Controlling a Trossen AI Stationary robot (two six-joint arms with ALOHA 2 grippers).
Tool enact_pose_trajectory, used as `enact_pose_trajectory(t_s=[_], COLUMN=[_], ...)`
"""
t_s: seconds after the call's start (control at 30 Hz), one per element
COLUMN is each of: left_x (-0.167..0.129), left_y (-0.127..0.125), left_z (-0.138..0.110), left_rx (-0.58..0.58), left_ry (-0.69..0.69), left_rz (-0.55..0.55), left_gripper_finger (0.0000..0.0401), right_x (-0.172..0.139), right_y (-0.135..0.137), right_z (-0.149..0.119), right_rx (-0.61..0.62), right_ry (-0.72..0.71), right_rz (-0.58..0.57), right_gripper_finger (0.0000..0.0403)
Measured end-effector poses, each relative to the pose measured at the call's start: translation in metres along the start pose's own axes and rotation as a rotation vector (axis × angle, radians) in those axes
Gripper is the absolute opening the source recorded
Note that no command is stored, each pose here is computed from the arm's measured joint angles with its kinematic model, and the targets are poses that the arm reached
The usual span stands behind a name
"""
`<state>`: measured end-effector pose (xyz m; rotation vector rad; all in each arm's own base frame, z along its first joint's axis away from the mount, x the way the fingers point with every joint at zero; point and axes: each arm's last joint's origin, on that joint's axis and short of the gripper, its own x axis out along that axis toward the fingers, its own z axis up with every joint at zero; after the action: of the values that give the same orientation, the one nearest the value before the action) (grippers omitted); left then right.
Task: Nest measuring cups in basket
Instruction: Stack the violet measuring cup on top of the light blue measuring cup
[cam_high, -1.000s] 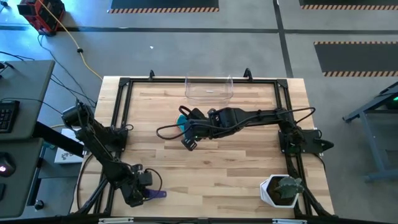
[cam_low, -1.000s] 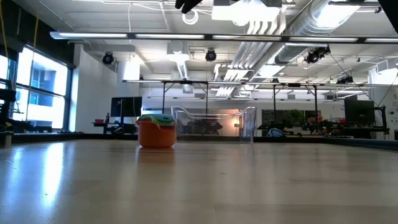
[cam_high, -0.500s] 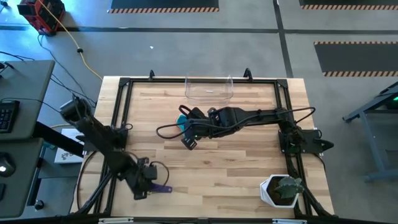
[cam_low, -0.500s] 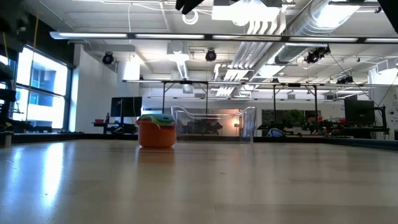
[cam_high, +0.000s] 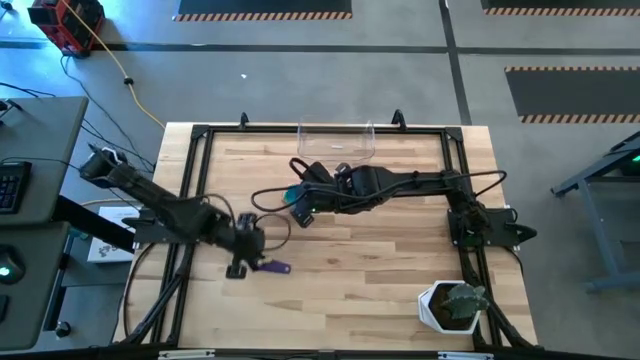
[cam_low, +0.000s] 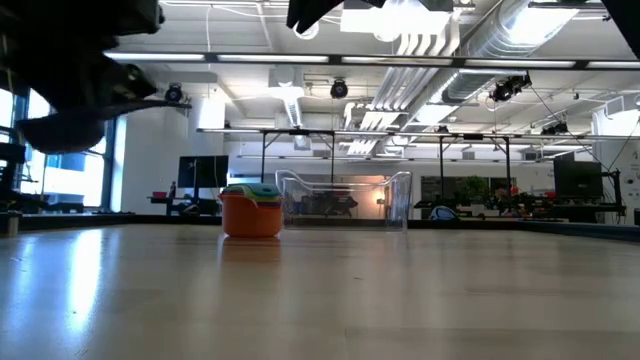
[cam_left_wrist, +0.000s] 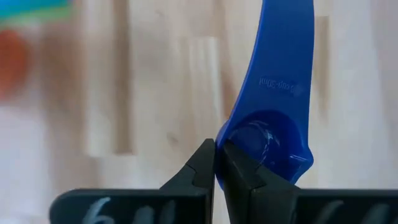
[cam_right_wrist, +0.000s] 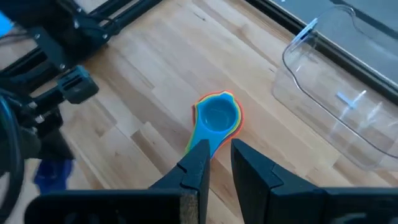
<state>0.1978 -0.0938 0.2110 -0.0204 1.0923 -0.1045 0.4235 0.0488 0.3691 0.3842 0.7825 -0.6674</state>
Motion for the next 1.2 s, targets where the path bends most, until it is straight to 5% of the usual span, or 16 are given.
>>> enact_pose_trajectory(t_s=[0.6,0.9,1.2], left_x=[-0.025,-0.041,-0.027], left_y=[0.112,0.140,0.159], left_z=[0.036,0.048,0.059], left_rx=[0.475,0.759,0.835], left_ry=[-0.047,-0.071,-0.152], left_rz=[0.276,0.372,0.335], left_gripper_finger=[0.0009,0.0008,0.0004], right_x=[0.020,0.034,0.042], right_y=[-0.031,-0.059,-0.079], right_z=[0.027,0.046,0.058], right_rx=[0.138,0.197,0.218], right_ry=[-0.031,-0.041,-0.040], right_rz=[-0.086,-0.145,-0.182], right_gripper_finger=[0.0057,0.0057,0.0057])
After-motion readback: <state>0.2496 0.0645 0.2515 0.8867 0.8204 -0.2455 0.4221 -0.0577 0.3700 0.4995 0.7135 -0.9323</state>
